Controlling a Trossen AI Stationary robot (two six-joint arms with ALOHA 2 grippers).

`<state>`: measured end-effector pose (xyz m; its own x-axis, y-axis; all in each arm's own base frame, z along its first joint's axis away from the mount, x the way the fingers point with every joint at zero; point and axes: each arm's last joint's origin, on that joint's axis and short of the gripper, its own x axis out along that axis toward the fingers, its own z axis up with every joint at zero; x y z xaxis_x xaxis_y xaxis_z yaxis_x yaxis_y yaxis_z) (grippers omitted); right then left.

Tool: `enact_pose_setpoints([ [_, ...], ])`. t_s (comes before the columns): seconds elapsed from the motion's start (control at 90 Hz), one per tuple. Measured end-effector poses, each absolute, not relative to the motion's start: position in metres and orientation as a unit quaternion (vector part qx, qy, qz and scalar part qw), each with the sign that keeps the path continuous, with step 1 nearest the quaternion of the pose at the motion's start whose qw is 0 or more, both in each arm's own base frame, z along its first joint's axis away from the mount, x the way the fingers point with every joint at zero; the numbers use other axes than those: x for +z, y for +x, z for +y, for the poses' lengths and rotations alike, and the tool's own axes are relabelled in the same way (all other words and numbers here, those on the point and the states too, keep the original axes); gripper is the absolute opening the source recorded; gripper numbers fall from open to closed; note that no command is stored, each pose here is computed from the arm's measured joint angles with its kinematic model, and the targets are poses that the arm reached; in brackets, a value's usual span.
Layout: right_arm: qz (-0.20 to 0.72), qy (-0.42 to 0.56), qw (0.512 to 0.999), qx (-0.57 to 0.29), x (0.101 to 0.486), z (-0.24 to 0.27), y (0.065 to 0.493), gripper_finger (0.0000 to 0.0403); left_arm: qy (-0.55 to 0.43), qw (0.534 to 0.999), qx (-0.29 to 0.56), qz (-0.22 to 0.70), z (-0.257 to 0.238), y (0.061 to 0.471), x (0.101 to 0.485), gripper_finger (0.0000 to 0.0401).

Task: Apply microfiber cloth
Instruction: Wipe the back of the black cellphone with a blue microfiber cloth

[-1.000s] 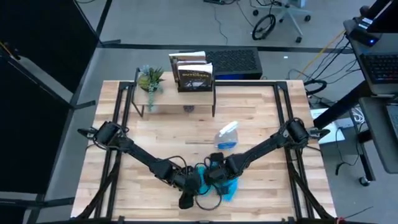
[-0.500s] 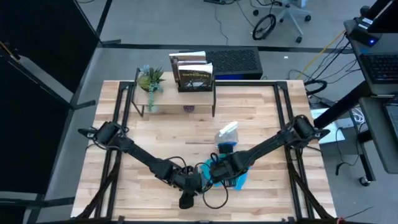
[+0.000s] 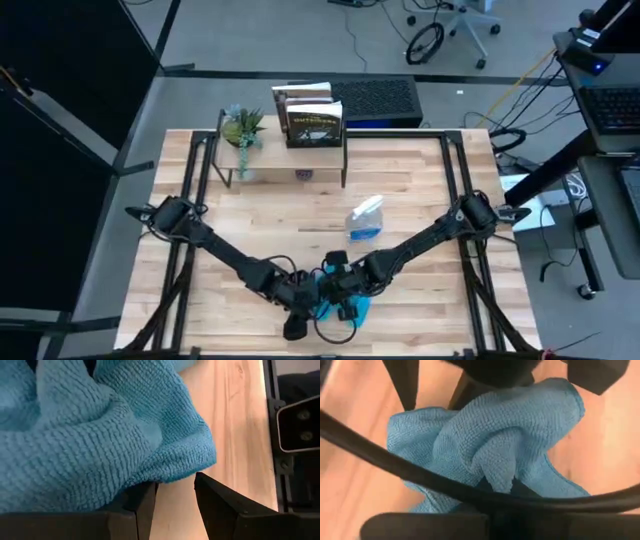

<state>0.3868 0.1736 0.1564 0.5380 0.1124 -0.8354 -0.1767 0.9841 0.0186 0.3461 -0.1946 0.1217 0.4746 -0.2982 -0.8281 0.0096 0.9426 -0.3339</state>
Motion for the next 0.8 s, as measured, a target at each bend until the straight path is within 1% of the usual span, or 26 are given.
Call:
enact_pose_setpoints([
  [0.244,0.443,-0.029,0.891,0.093,0.151,0.177,0.395,0.0006,-0.138,0.844,-0.097,0.509,-0.196,0.344,0.121,0.0125],
  [0.356,0.440,-0.033,0.892,0.097,0.142,0.180,0.398,0.0006,-0.136,0.844,-0.100,0.510,-0.198,0.343,0.121,0.0125],
  [0.456,0.467,-0.043,0.879,0.085,0.132,0.180,0.395,0.0006,-0.140,0.842,-0.099,0.512,-0.201,0.342,0.121,0.0125],
  [0.533,0.512,-0.052,0.855,0.063,0.123,0.174,0.388,0.0007,-0.141,0.845,-0.099,0.507,-0.202,0.342,0.122,0.0125],
  [0.667,0.553,-0.068,0.829,0.053,0.125,0.170,0.379,0.0006,-0.135,0.850,-0.092,0.501,-0.201,0.344,0.122,0.0125],
  [0.8,0.568,-0.075,0.818,0.052,0.133,0.167,0.373,0.0006,-0.135,0.849,-0.091,0.502,-0.201,0.344,0.122,0.0125],
])
